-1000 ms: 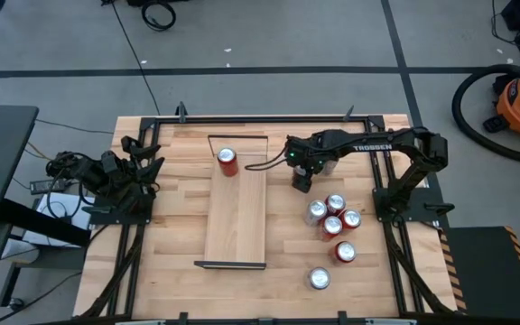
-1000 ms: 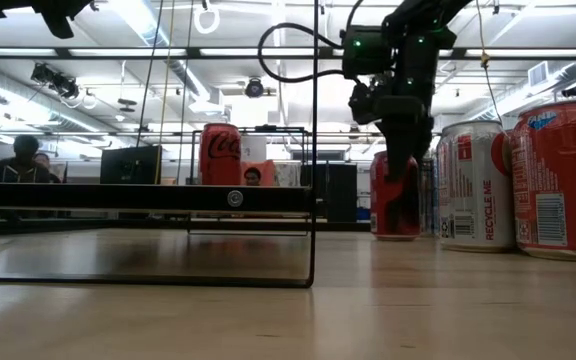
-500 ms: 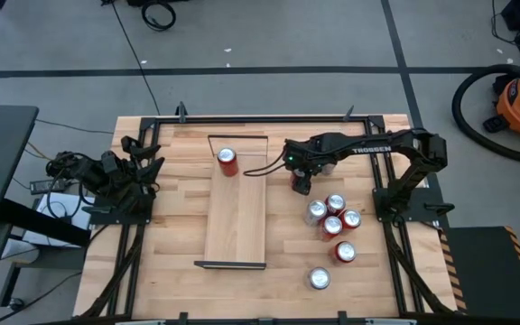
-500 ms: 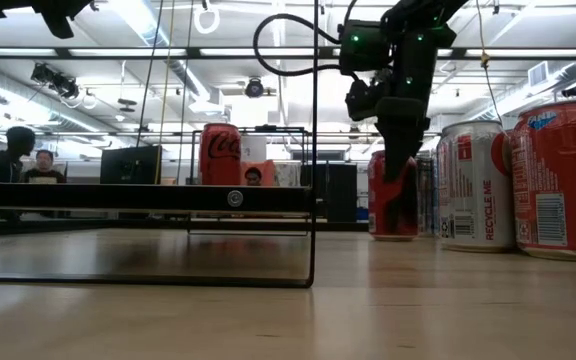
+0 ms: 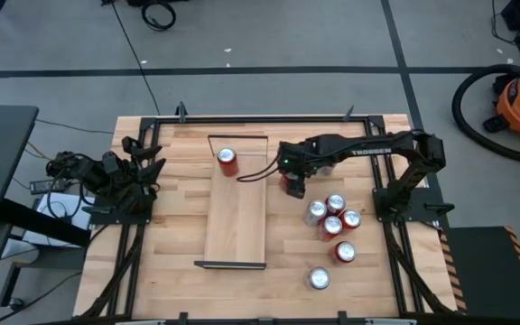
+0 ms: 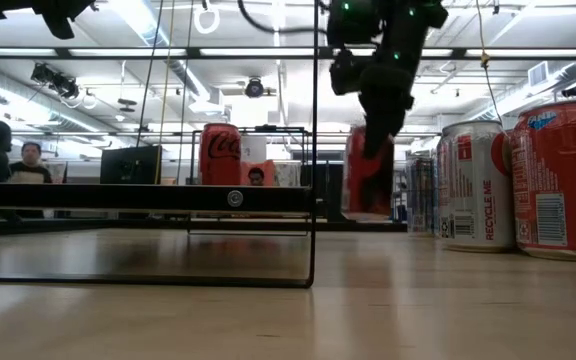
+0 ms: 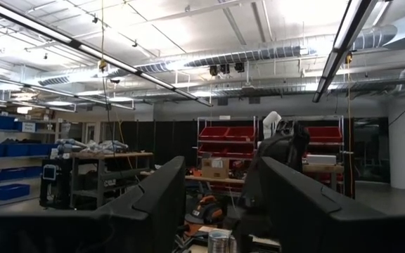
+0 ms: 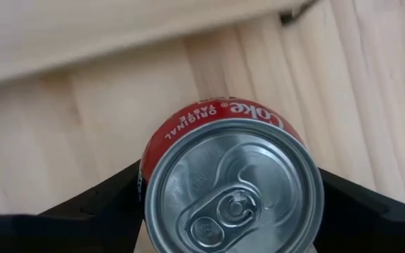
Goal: Place canned beverage on shelf
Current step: Put the top red white soda can on the shelf
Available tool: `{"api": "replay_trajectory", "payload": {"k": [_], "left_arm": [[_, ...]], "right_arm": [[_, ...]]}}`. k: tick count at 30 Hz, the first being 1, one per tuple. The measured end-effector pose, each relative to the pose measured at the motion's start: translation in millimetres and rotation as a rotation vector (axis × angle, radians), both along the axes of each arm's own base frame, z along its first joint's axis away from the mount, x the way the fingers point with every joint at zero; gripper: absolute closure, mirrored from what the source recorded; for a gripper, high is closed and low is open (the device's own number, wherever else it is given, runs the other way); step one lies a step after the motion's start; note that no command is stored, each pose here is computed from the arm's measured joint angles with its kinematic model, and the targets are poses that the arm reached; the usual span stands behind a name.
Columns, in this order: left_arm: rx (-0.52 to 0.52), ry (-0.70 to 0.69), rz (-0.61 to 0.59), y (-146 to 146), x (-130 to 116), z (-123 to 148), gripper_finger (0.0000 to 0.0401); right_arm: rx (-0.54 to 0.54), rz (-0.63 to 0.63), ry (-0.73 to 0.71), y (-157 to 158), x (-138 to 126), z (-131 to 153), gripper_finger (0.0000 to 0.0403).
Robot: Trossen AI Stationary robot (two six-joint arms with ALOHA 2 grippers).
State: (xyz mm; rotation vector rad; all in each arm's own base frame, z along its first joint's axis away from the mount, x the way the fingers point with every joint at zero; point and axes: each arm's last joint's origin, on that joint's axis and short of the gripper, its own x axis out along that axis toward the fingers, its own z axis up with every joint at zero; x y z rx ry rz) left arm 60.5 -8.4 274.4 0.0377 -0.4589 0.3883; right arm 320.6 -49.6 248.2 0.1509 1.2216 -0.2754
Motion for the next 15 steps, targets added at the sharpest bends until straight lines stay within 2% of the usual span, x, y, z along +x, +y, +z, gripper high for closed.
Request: {"api": "replay_trajectory", "payload": {"k": [7, 15], "left_arm": [[0.000, 0.000, 0.000, 0, 0, 0, 0.0207], [-0.001, -0.001, 0.000, 0, 0, 0, 0.0207]], "right_arm": [[-0.006, 0.050, -0.117, 14, 19, 34, 0.0079], [0.004, 0.193, -0.126, 30, 71, 44, 0.0078]]}}
